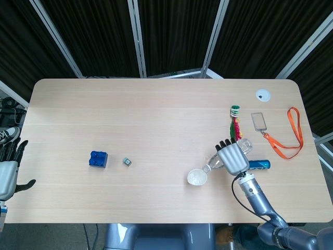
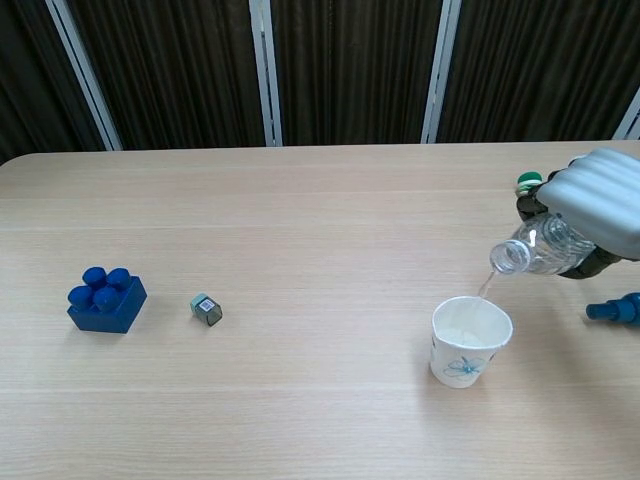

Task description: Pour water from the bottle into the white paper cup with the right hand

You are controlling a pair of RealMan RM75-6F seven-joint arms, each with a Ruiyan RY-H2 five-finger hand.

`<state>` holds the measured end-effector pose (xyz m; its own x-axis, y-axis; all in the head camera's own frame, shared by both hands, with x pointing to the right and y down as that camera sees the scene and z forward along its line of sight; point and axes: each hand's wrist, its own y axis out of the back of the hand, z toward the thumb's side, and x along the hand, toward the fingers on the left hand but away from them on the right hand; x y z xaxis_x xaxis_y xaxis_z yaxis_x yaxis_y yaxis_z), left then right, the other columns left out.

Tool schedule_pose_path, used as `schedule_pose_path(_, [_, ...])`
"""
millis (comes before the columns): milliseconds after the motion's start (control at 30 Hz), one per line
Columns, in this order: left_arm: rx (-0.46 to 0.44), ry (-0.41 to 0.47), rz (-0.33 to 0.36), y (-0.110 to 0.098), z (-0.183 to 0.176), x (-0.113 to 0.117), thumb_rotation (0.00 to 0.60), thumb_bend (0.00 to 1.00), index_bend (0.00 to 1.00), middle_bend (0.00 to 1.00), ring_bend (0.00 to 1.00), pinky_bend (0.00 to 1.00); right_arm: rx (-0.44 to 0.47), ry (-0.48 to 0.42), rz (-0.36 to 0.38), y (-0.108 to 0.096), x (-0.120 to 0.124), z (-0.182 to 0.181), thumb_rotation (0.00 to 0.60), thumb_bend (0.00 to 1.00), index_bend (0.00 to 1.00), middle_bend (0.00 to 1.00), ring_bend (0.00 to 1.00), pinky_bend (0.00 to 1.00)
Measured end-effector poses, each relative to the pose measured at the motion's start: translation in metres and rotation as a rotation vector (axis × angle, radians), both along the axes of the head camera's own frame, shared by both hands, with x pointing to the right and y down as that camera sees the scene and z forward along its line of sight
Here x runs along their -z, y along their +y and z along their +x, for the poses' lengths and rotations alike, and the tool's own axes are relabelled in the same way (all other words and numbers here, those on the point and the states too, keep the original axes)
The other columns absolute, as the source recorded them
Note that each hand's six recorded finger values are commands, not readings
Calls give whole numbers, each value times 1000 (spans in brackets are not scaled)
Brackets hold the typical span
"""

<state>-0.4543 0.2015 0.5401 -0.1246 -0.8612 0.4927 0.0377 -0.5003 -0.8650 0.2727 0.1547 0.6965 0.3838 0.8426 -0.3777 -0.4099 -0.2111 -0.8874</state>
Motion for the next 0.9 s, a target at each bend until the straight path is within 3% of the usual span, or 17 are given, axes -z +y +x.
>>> schedule_pose_path(267, [2,-2,-1,-1,0,-1,600,23,0,0,0,0,-131,-206,-104,-5,6,0,600,302,608,595,513,505])
schedule_pose_path(467, [4,-7,-9,-2,-1,-4,600,24,0,0,0,0,-265,-409,-185,-15,9,1,600,308,608,595,513,505])
schedule_pose_path(800, [15,-35,-16,-4,-2,-11,600,24,0,0,0,0,-580,-893,-441,-29,-10,5,600,312,602,595,513,505])
schedule_pose_path(900, [16,-39,-23,-4,-2,-13,600,24,0,0,0,0,-650,-990,-484,-33,-20,10,600,319,602,595,513,505])
